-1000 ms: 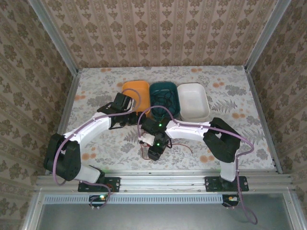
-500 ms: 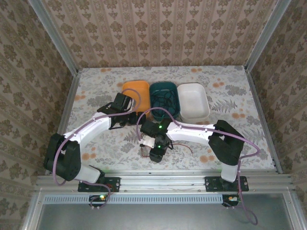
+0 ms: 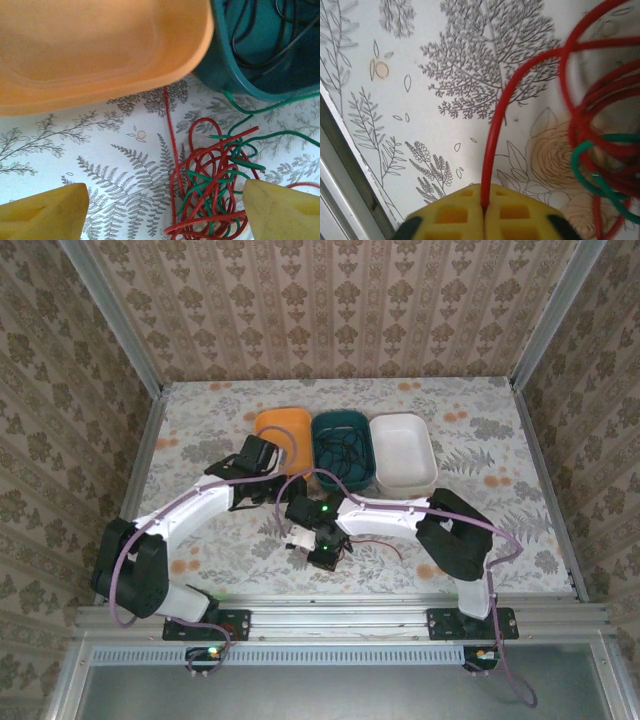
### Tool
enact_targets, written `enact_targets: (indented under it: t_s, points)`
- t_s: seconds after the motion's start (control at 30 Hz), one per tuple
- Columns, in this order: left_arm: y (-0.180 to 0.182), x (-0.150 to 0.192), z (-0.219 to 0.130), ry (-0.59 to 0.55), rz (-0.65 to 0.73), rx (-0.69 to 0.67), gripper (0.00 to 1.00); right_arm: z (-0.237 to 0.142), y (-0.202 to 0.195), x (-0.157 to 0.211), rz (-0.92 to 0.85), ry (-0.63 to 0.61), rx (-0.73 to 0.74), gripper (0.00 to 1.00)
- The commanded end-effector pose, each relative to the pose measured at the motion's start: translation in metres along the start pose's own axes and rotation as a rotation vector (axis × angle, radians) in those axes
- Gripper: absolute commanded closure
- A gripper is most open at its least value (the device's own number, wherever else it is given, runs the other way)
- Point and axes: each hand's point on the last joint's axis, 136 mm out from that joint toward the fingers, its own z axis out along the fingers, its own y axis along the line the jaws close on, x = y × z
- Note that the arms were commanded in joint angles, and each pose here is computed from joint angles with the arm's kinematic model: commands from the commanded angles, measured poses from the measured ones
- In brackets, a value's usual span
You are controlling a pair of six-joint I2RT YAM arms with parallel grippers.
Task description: Untangle the cables
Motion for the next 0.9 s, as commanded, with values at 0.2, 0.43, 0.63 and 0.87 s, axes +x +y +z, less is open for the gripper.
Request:
enact_targets:
  t_s: [0.2, 0.43, 0.63, 0.87]
  points:
    - [-0.026, 0.025, 0.031, 0.156, 0.182, 0.024, 0.23, -0.124, -0.015, -0.014, 0.032, -0.340, 0.108, 1.00]
    - [-0.025, 0.037, 0.050, 0.239, 0.253, -0.011, 0.24, -0.246, -0.049, -0.029, 0.131, -0.724, 0.285, 1.00]
    - [-0.016, 0.046, 0.062, 0.277, 0.258, -0.039, 0.25, -0.355, -0.074, -0.025, 0.218, -1.072, 0.511, 1.00]
    - [-0.010, 0.057, 0.070, 0.299, 0.269, -0.066, 0.25, -0.450, -0.104, 0.004, 0.331, -1.281, 0.809, 1.00]
